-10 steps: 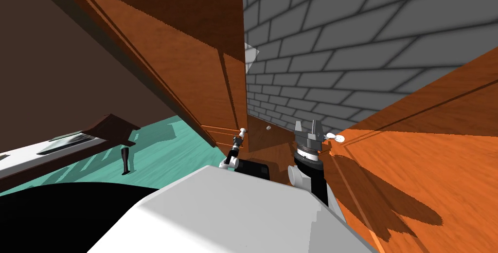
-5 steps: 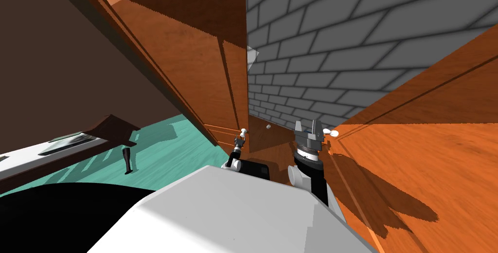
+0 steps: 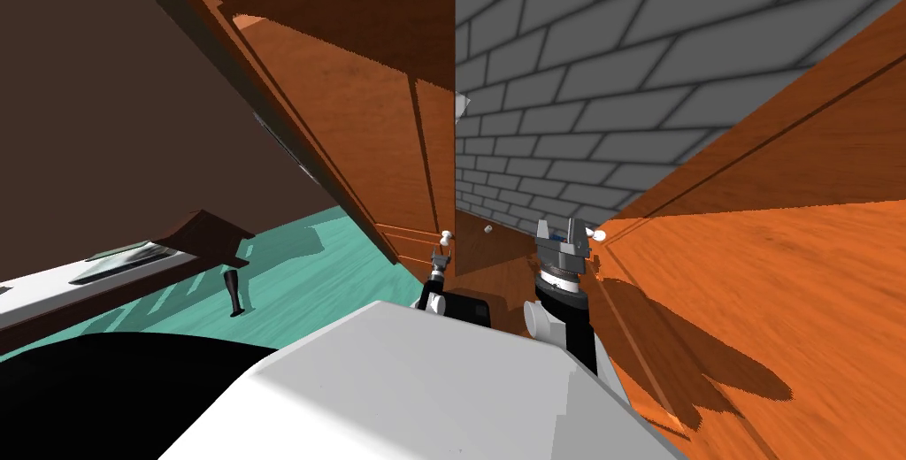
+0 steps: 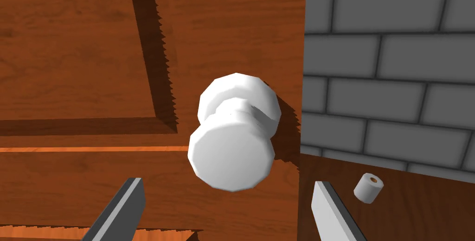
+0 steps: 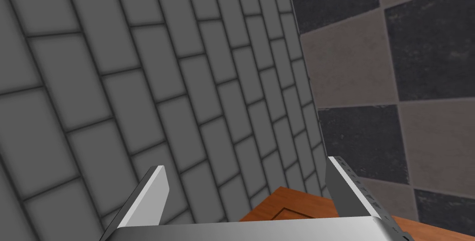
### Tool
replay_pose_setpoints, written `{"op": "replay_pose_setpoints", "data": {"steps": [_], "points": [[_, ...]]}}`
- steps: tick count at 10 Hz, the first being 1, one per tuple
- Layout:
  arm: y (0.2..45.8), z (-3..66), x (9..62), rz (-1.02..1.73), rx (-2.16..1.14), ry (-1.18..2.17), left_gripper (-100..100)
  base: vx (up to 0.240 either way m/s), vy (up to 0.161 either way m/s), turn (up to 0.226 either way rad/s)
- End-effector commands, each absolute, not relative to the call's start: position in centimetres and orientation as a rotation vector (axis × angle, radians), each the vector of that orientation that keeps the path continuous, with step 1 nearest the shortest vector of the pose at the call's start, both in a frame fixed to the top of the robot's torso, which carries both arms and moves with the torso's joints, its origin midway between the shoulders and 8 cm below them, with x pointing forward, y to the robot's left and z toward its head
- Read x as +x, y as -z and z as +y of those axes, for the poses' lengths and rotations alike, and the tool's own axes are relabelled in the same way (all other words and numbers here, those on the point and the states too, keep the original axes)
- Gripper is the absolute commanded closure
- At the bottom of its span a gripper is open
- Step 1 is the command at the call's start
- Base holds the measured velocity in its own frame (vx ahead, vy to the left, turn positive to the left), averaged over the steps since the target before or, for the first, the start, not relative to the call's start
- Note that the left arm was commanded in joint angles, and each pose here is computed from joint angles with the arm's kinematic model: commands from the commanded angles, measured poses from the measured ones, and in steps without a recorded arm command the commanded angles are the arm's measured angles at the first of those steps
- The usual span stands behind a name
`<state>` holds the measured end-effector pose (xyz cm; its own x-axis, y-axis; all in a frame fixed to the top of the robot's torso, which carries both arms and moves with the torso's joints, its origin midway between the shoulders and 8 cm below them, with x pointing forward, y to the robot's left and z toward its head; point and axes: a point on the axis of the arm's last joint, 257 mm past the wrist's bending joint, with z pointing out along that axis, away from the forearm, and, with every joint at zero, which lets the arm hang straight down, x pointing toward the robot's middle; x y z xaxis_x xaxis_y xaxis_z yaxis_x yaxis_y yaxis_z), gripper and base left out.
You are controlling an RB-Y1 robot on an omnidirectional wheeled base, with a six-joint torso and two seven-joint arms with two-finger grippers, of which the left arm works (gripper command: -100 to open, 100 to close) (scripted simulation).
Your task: Push the door open
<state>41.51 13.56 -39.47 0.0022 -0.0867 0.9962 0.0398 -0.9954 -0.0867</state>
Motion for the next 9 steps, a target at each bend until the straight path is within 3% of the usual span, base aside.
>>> {"op": "replay_pose_setpoints", "data": {"steps": [1,4,8,9], "points": [[39.3,12.1,41.2,-0.034,-2.192,2.192,-100,-0.091,0.036,-0.02],[39.7,15.0,41.3,0.042,-2.158,2.16,-100,0.03,0.014,-0.012],[39.7,14.7,41.4,0.015,-2.165,2.166,-100,0.167,0.0,-0.009],[39.7,14.7,41.4,0.015,-2.165,2.166,100,-0.01,-0.001,0.006]]}}
